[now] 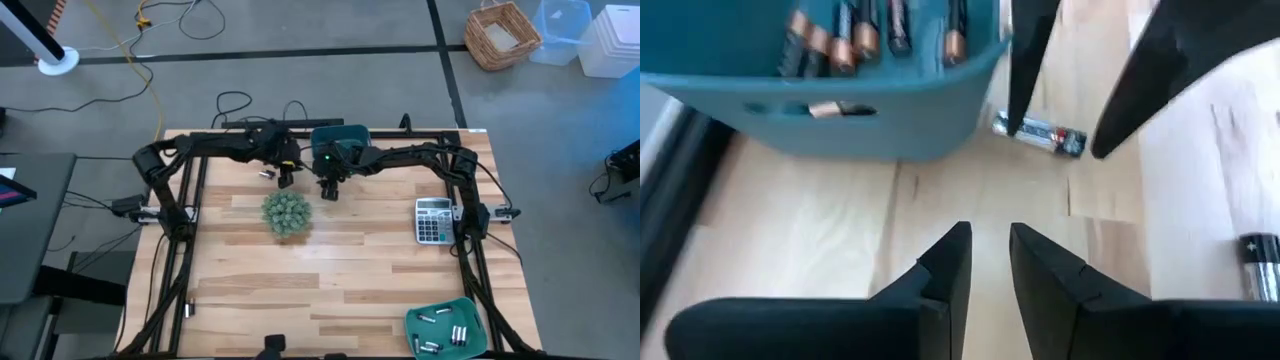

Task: Sort batteries
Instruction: Put the silver battery into the green bin

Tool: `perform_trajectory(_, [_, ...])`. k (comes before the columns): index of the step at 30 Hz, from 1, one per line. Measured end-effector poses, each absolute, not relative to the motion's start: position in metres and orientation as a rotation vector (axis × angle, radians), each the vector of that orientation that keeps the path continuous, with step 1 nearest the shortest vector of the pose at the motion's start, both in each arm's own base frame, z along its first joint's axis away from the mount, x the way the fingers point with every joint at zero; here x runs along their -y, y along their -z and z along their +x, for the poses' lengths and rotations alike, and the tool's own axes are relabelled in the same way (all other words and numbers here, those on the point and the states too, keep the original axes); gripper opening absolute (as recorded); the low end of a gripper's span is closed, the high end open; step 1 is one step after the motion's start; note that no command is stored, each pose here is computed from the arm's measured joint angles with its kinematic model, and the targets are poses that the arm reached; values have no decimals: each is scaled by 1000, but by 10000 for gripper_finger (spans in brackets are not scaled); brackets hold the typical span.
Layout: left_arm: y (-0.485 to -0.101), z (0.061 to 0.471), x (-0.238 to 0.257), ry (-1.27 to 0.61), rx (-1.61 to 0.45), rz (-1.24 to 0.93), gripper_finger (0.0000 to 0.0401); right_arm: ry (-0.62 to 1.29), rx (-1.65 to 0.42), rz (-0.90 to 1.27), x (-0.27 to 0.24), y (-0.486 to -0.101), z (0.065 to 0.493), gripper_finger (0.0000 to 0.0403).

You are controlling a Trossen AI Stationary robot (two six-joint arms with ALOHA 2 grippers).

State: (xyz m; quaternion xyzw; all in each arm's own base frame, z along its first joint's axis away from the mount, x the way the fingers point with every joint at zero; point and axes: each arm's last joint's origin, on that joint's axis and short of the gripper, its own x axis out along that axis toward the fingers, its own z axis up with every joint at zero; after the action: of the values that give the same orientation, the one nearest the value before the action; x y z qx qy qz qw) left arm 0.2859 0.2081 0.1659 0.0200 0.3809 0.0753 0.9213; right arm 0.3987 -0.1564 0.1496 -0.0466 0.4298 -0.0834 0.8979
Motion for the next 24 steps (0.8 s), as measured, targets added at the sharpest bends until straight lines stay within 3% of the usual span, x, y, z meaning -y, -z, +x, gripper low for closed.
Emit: perform_trajectory(24, [-200, 258, -207, -223, -740, 14, 67, -215, -1080, -584, 144, -185, 407, 227])
